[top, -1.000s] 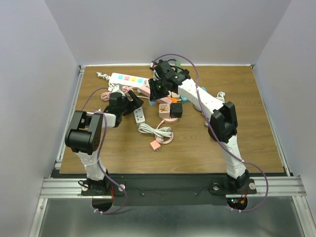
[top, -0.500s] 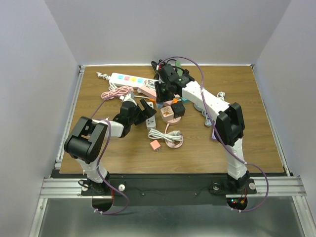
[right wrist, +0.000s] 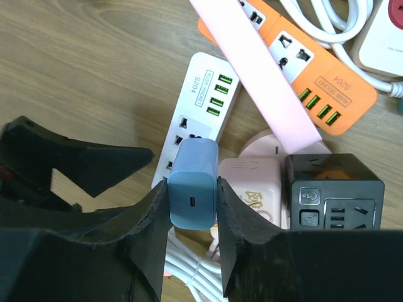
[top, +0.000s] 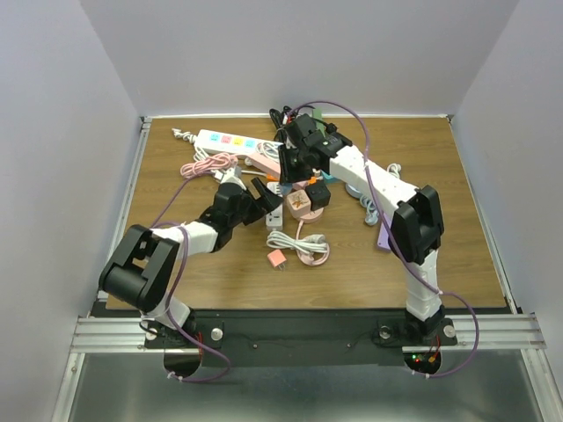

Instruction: Insert the plug

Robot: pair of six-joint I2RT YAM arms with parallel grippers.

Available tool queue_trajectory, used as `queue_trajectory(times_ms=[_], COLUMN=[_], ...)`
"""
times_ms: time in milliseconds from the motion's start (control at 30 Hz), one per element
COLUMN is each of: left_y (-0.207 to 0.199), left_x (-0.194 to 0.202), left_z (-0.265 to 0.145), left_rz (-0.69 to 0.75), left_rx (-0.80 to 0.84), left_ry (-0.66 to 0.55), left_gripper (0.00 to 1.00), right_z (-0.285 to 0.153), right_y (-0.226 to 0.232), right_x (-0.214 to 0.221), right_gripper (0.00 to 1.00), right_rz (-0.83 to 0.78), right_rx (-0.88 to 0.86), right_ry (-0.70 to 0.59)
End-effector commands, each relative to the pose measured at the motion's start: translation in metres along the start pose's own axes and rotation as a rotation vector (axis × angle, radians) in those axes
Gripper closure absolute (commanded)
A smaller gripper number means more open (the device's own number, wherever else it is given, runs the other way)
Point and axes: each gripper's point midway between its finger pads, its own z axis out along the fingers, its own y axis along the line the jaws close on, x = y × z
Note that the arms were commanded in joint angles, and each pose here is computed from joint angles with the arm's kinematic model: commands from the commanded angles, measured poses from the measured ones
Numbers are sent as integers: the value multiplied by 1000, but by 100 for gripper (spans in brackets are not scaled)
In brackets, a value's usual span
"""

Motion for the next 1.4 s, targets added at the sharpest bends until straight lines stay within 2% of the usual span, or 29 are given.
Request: queue_trajectory(times_ms=[0,200,367,667,1033,1367], left_y=[-17,5,13,10,8,10], left_x=[-37,-73,-85,-89,-88,-87], left_z=[-16,-34,-38,-45,-45,-44], left_rz=[40,113,145,160,167,172], left_rx=[41,-31,-39,-27,-20,-24], left_ry=[-97,-190,-205,-226,-221,-213], left_gripper=[3,3,3,3,3,2], right_z=[-24,-8,8,40,43,57], right_y=[29,44,53,54,43,29], right_x=[-18,-3,3,23,8,19], right_gripper=[100,100,100,100,99,100], right_rz=[21,81,138,188,178,157], right_rx=[-77,-73,-72,-45,31,88], right_ry=[-83,-54,-44,22,-43,-25])
